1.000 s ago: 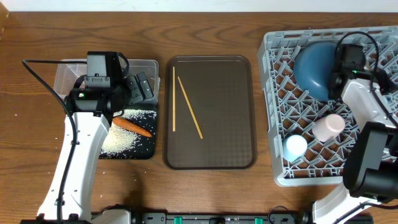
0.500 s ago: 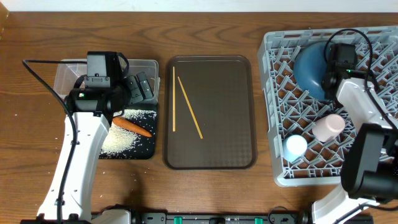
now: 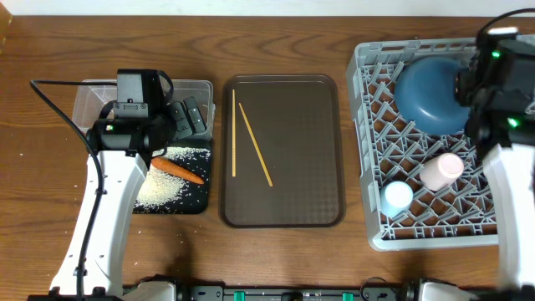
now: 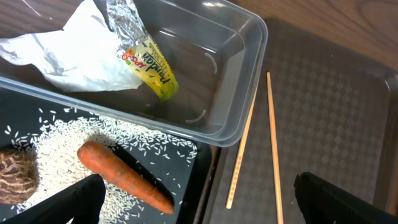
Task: Sort waste into correct bins and load items into the dishwasher rack
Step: 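Move the right gripper left to the chopsticks on the brown tray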
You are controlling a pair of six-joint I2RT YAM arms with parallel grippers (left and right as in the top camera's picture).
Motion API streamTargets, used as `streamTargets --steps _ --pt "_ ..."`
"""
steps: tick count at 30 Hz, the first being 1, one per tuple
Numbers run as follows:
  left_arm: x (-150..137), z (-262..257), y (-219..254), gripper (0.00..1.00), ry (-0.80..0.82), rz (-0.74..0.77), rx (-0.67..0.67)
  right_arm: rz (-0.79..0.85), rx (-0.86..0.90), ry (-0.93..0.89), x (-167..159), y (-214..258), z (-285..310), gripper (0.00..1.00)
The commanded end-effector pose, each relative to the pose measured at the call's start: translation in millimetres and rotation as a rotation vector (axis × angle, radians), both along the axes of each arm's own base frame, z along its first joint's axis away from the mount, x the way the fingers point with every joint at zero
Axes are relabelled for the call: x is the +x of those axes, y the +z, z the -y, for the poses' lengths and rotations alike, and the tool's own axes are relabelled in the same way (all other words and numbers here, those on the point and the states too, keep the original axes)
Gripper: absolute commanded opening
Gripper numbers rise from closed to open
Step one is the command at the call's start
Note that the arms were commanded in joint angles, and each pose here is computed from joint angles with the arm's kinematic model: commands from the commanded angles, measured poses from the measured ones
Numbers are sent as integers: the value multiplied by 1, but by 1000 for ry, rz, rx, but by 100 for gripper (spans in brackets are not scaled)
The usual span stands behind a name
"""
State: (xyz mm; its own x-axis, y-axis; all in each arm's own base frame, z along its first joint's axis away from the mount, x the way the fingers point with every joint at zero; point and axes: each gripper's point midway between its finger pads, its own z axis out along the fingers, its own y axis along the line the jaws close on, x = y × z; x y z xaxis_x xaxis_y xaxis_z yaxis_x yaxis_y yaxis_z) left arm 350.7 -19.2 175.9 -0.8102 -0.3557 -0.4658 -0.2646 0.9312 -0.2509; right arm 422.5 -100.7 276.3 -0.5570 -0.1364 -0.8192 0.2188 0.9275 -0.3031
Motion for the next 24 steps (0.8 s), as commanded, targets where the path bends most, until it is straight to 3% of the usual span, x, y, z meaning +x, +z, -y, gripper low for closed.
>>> streamTargets --steps 1,5,8,15,24 --pt "-1 -2 -4 98 1 -14 7 139 429 231 6 23 -70 85" --pt "-1 -2 -4 98 1 -14 7 124 790 352 5 30 -130 86" --pt "-1 -1 -4 98 1 -14 6 72 859 466 9 24 -174 86" --pt "-1 -1 -4 98 1 -14 6 -25 830 665 18 -15 -296 86" --pt "-1 -1 -4 98 1 -13 6 -94 608 574 34 -127 -379 87"
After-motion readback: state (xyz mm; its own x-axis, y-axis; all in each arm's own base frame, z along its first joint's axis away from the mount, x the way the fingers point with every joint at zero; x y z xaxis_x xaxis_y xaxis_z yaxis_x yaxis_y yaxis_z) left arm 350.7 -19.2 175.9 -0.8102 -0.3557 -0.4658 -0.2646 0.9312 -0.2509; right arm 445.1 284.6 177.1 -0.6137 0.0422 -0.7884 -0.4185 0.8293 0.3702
